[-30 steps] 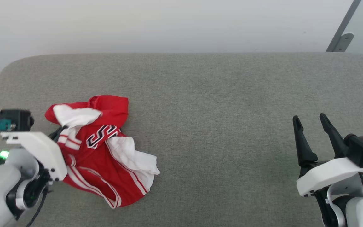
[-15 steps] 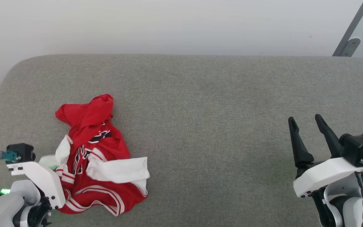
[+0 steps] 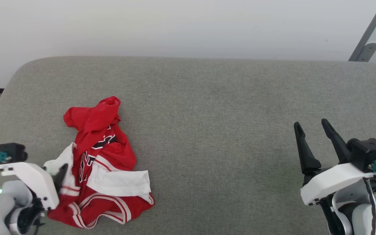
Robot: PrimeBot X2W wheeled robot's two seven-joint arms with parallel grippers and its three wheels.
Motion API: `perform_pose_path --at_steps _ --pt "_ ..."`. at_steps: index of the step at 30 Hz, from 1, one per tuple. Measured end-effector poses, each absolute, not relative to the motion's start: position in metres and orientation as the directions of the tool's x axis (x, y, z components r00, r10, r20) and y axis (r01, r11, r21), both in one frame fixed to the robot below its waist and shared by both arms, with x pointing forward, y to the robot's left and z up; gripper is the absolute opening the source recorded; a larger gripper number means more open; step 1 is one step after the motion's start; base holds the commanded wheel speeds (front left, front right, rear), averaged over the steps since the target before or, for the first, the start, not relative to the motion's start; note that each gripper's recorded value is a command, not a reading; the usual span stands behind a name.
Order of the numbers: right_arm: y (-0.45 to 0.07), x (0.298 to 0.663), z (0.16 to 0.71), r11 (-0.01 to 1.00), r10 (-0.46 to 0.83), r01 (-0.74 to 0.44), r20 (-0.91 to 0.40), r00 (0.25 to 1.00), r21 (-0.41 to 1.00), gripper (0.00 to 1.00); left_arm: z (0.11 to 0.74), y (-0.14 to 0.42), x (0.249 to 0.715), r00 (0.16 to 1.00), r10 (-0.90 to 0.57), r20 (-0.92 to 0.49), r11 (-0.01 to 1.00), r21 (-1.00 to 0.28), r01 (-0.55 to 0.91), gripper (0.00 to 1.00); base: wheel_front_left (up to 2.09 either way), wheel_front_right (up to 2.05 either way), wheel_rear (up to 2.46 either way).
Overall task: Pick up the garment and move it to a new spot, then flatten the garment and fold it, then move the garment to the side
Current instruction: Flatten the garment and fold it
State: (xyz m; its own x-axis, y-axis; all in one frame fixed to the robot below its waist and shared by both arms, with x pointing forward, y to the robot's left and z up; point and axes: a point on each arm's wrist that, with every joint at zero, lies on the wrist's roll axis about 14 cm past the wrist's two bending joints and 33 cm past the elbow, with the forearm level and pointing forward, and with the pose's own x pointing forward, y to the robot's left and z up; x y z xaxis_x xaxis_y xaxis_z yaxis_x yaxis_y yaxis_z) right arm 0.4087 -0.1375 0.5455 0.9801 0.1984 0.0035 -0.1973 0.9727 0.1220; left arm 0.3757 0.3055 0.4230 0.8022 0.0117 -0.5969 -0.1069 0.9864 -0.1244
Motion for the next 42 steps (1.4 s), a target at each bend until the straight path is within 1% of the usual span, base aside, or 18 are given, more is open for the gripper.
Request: perform_pose_path --at_steps 3,7,9,13,18,21,24,28,34,37,42 --pt "-0.133 0.408 0.547 0.97 0.21 -0.209 0.005 0.978 0.121 1.0 0.436 0.318 0.378 0.836 0.047 -0.547 0.988 -0.1 -0.121 1.0 0.0 0.0 0.0" --pt "-0.127 0.407 0.546 0.967 0.227 -0.226 0.0 0.974 0.12 1.0 0.448 0.322 0.379 0.869 0.056 -0.492 0.987 -0.106 -0.123 1.0 0.0 0.0 0.0" --pt "-0.123 0.406 0.547 0.964 0.239 -0.238 0.0 0.971 0.115 1.0 0.455 0.321 0.379 0.892 0.057 -0.449 0.986 -0.115 -0.121 1.0 0.0 0.0 0.0" --pt "-0.111 0.404 0.546 0.957 0.272 -0.269 -0.007 0.962 0.112 1.0 0.474 0.327 0.376 0.936 0.072 -0.344 0.99 -0.087 -0.108 1.0 0.0 0.0 0.0" --pt "-0.091 0.402 0.544 0.94 0.329 -0.325 -0.027 0.944 0.105 1.0 0.489 0.331 0.368 0.958 0.105 -0.266 0.989 -0.077 -0.129 1.0 0.0 0.0 0.0" --pt "-0.074 0.4 0.54 0.923 0.377 -0.371 -0.048 0.925 0.1 1.0 0.517 0.337 0.369 0.978 0.137 -0.159 0.986 -0.073 -0.15 1.0 0.0 0.0 0.0" --pt "-0.056 0.398 0.534 0.9 0.433 -0.426 -0.079 0.898 0.091 1.0 0.515 0.335 0.353 0.979 0.159 -0.128 0.982 -0.078 -0.169 1.0 0.0 0.0 0.0" --pt "-0.027 0.393 0.528 0.85 0.526 -0.518 -0.118 0.842 0.092 1.0 0.519 0.339 0.334 0.976 0.204 -0.074 0.974 -0.086 -0.21 1.0 0.0 0.0 0.0" --pt "0.015 0.386 0.517 0.75 0.657 -0.656 -0.191 0.729 0.079 1.0 0.512 0.342 0.304 0.963 0.265 -0.05 0.957 -0.11 -0.269 1.0 0.0 0.0 0.0" --pt "0.038 0.379 0.508 0.685 0.718 -0.724 -0.243 0.652 0.081 1.0 0.512 0.345 0.293 0.955 0.295 -0.026 0.949 -0.111 -0.296 1.0 0.0 0.0 0.0" --pt "0.071 0.361 0.491 0.556 0.795 -0.826 -0.349 0.496 0.095 1.0 0.509 0.343 0.274 0.943 0.332 -0.004 0.934 -0.138 -0.329 1.0 0.0 0.0 0.0"
